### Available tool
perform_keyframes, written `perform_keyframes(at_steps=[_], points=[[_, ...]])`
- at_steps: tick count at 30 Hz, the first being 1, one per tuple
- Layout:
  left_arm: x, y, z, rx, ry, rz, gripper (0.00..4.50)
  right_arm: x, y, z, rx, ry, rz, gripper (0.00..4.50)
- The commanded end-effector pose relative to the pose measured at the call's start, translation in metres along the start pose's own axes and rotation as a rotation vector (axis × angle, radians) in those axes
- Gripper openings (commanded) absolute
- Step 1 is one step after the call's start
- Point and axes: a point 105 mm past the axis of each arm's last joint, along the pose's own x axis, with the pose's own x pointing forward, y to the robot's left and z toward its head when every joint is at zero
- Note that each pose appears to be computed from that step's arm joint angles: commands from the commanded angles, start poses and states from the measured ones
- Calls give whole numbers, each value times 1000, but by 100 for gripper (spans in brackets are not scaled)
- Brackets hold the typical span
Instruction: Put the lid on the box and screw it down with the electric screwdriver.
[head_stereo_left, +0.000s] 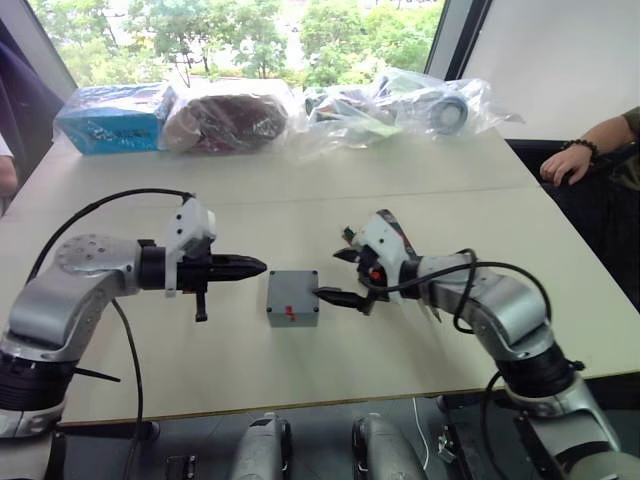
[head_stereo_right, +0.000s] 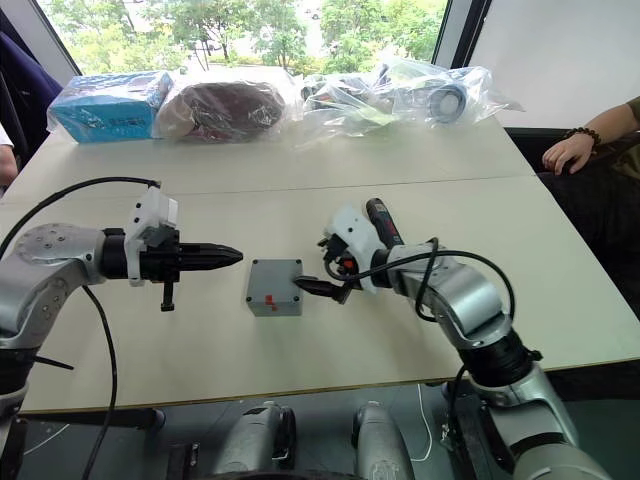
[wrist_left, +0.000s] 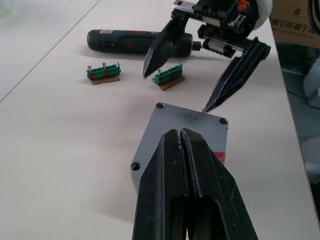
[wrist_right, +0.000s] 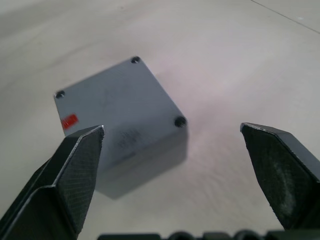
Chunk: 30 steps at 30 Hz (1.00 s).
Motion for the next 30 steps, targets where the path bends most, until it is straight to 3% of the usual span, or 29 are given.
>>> perform_keyframes(at_steps=[1,7,14,19,29,30], points=[[4,0,10,43,-26,-5,0,-28,-38,25,-96,12,-212,446],[13,3,13,66,-51,-25,0,-53,-74,22,-133,293,-256,446],[18,5,27,129,-91,-56,0,-52,-84,-7,293,637,-263,446],[20,3,35,150,-116,-54,0,-43,-85,-18,428,714,-270,446],[21,-1,33,141,-127,-14,0,-22,-98,-46,513,782,-317,446],[21,-1,32,139,-128,-8,0,-21,-99,-47,508,787,-321,423]])
